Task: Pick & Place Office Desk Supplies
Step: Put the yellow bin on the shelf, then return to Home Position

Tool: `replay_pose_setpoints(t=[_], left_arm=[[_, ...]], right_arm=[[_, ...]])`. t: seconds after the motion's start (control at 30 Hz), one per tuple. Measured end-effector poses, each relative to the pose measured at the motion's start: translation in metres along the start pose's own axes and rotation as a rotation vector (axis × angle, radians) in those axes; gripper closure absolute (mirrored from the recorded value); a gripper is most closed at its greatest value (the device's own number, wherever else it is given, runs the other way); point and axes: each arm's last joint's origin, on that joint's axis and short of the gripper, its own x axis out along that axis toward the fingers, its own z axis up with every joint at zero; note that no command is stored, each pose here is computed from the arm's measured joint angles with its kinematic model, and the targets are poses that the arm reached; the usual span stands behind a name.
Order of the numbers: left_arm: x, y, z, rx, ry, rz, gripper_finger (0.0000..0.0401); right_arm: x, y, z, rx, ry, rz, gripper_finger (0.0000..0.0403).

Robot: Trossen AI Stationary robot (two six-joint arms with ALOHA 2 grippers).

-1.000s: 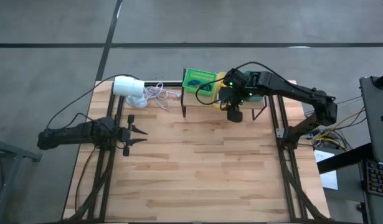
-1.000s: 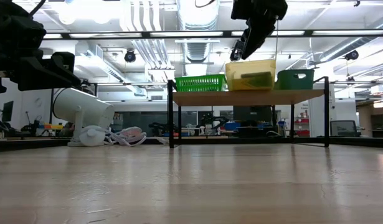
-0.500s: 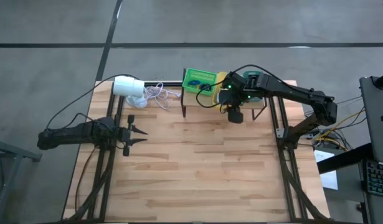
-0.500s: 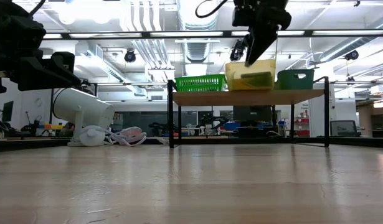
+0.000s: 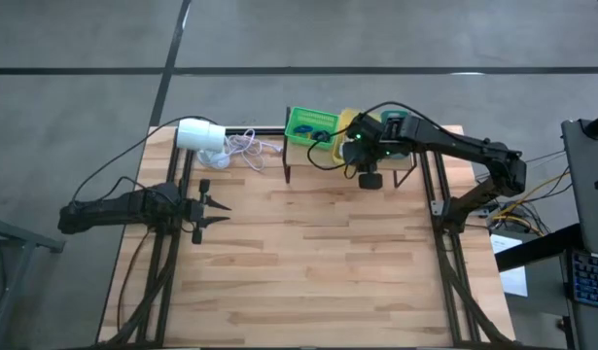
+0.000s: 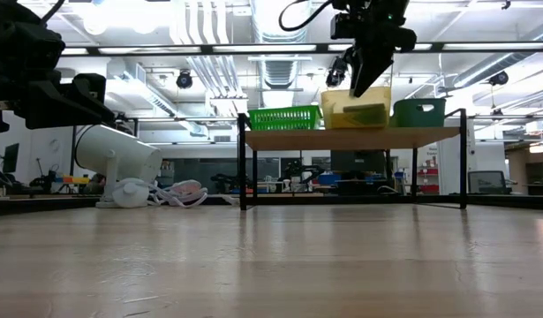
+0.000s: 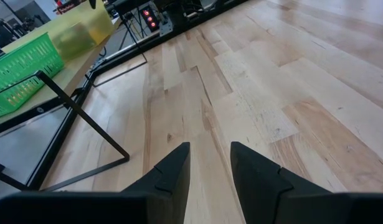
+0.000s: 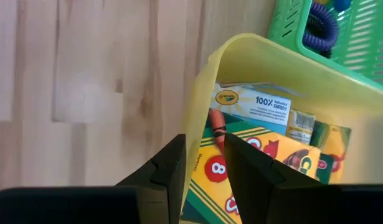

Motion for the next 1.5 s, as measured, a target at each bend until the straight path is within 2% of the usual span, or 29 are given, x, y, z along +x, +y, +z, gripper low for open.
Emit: replay_pose_setpoints(t=[0.27,0.37,0.67,1.1,1.2,1.33,1.43,1.5], left_arm=[[0.000,0.000,0.000,0.000,0.000,0.000,0.0283],[0.000,0.000,0.000,-0.001,0.000,0.000,0.0283],[0.000,0.000,0.000,-0.003,0.000,0.000,0.0283],[0.000,0.000,0.000,-0.003,0.000,0.000,0.0283],[0.000,0.000,0.000,-0.003,0.000,0.000,0.0283],[0.000,0.000,0.000,-0.002,0.000,0.000,0.0283],[0.000,0.000,0.000,0.000,0.000,0.000,0.0283],[0.000,0.000,0.000,0.000,0.000,0.000,0.0283]], right_arm=[[0.002,-0.002,-0.003,-0.110,0.068,-0.104,0.0303],[0.003,-0.002,-0.004,-0.128,0.074,-0.105,0.0304],[0.003,-0.002,-0.004,-0.120,0.075,-0.103,0.0292],[-0.018,0.000,0.005,-0.018,-0.015,-0.116,0.0260],[-0.031,0.001,0.011,0.079,-0.096,-0.073,0.0258],[-0.046,0.004,0.017,0.195,-0.204,0.066,0.0257],[-0.052,0.009,0.020,0.163,-0.259,0.155,0.0264],[-0.054,0.013,0.023,0.130,-0.291,0.164,0.0272]])
